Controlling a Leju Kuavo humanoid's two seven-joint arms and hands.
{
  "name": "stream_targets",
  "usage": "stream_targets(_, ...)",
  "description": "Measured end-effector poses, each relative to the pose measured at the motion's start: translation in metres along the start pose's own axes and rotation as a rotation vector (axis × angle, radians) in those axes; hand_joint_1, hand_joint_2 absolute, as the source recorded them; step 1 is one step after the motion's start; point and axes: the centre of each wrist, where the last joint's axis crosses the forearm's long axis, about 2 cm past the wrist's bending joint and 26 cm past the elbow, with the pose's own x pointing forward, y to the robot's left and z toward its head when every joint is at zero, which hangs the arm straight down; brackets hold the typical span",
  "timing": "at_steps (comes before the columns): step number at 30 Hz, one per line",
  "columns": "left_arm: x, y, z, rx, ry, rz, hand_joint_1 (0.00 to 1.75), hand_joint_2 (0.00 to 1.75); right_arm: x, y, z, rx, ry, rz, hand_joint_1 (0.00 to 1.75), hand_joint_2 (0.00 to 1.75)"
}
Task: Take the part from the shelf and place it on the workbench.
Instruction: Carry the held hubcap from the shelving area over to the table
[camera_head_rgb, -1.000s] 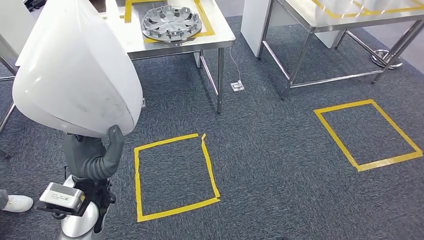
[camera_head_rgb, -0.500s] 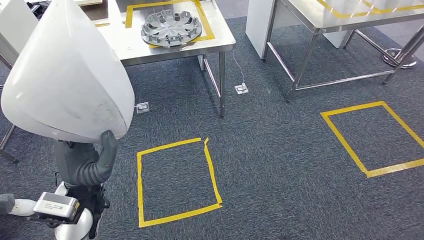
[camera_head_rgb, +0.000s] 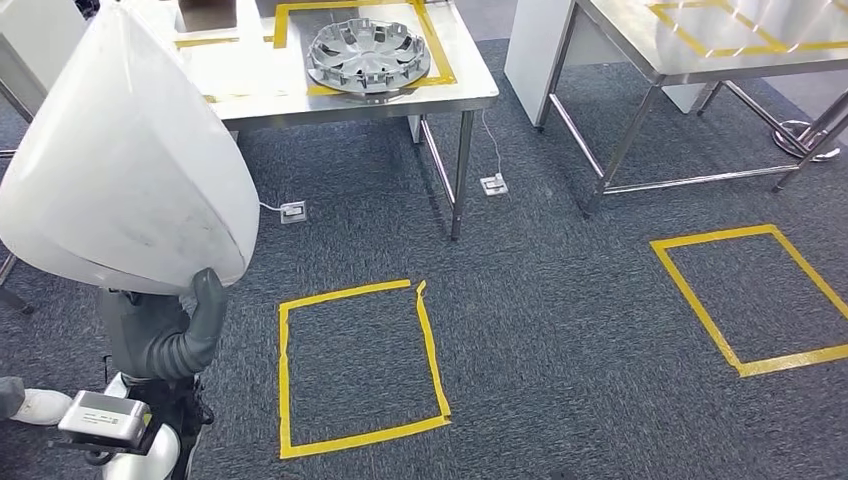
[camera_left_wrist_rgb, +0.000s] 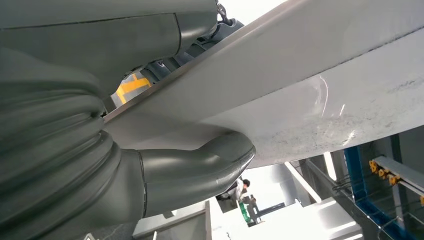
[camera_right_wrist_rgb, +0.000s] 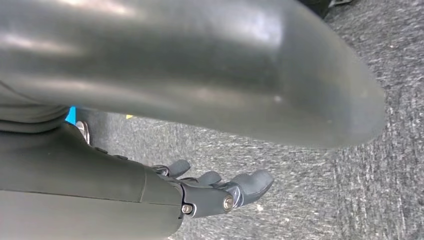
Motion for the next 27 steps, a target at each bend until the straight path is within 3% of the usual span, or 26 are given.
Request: stream_targets(27, -0.0004, -0.0034, -0.0027, -0.008, -0.004, 0.038, 1.75, 1.75, 0.0025, -0.0013, -0.0002, -0.037, -0.023, -0.065, 0.0, 0.0)
